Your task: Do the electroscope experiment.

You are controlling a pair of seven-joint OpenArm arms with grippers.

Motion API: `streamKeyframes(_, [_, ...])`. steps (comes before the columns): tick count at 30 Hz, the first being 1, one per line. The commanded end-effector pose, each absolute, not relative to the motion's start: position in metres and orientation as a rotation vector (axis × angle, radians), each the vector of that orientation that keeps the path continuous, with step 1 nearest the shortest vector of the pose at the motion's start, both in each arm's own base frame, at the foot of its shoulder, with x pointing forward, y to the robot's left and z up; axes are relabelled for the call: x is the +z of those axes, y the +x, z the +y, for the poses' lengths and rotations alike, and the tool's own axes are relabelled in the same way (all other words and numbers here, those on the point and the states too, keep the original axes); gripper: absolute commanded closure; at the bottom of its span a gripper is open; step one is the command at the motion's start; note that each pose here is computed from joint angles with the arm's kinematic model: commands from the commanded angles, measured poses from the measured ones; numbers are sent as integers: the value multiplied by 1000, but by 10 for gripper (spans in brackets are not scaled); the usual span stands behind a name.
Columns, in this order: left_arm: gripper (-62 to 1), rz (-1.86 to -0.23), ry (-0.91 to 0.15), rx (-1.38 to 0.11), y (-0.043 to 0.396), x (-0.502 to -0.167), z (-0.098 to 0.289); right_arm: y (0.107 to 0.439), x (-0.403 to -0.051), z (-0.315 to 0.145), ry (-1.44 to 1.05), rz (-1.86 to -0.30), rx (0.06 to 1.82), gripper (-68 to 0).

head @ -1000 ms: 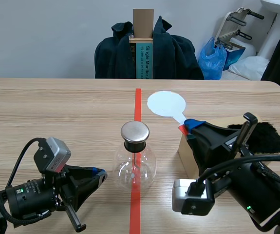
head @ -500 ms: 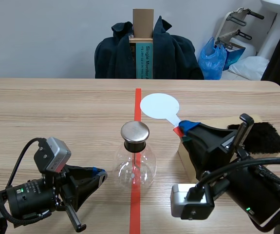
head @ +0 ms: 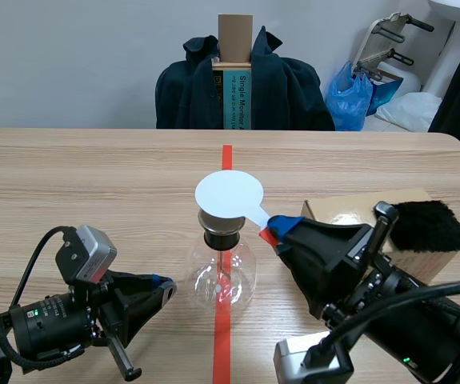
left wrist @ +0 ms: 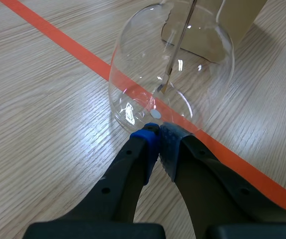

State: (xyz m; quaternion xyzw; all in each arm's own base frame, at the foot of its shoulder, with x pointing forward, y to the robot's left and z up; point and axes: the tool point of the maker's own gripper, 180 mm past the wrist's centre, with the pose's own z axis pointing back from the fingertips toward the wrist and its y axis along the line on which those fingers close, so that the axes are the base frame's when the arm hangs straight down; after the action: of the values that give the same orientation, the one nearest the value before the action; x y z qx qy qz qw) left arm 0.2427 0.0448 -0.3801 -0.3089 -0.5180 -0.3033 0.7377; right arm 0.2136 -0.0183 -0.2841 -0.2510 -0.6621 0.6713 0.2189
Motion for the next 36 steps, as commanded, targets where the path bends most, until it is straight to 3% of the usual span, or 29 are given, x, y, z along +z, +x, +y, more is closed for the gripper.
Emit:
streamKeyframes(1, [-32, -1169, -699, -662, 246, -370, 40, 216, -276, -18, -720, -1861, 1847, -6])
streamKeyframes(24, [-32, -1151, -692, -667, 245, -374, 40, 213, -276, -15, -700, -1876, 1864, -7])
streamKeyframes(36, [-31, -1152, -693, -664, 245, -373, 40, 239, -274, -39, -850, -1752, 1727, -7])
